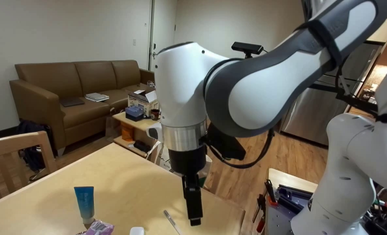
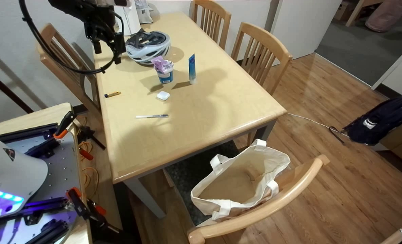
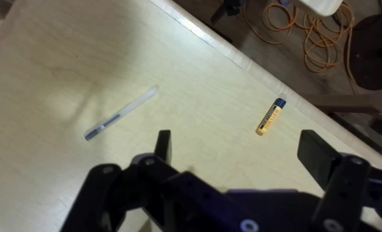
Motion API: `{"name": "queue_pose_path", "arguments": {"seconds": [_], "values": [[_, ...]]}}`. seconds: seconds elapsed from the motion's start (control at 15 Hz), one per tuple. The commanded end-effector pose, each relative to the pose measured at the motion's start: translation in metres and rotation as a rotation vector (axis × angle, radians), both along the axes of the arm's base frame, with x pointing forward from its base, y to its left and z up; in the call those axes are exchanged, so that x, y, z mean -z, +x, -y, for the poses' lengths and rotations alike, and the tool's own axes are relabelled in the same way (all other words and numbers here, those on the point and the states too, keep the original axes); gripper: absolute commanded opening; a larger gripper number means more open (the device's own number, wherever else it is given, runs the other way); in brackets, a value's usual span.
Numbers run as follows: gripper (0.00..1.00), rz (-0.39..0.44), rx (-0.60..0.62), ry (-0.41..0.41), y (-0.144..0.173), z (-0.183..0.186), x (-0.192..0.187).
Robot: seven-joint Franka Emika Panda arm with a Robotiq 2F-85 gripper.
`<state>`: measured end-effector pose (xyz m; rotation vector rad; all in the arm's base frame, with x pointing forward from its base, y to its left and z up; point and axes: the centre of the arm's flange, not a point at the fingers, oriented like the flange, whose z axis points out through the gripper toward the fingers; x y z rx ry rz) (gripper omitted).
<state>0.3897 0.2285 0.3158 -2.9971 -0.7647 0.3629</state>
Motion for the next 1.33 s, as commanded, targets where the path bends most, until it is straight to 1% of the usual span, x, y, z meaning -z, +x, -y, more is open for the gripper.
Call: {"name": "queue_pose_path", "arguments": {"seconds": [0.0,0.07,0.13,0.27,0.33,0.4,0.53,0.6,0.73,0.87,1.0,1.07,1.13,1.27], "values": [[1.00,-0.039,0.130,-0.131,0.000,-0.043,0.025],[1.00,-0.040,0.150,-0.124,-0.001,-0.054,0.032],[1.00,-0.055,0.143,-0.102,-0.003,-0.071,0.040],[1.00,-0.086,0.111,-0.094,-0.005,-0.100,0.052],[1.00,-0.055,0.102,-0.101,-0.018,-0.069,0.038],[1.00,-0.066,0.090,-0.101,-0.019,-0.078,0.043],[1.00,-0.070,0.092,-0.102,-0.019,-0.078,0.046],[1.00,-0.063,0.081,-0.134,-0.018,-0.078,0.042],[1.00,-0.063,0.061,-0.095,-0.014,-0.098,0.059],[1.00,-0.075,0.039,-0.035,-0.014,-0.129,0.079],[1.00,-0.090,-0.018,0.017,-0.013,-0.157,0.097],[1.00,-0.100,-0.046,0.056,-0.013,-0.167,0.105],[1.00,-0.064,-0.004,-0.010,-0.026,-0.142,0.084],[1.00,-0.082,-0.015,-0.006,-0.028,-0.150,0.096]]}}
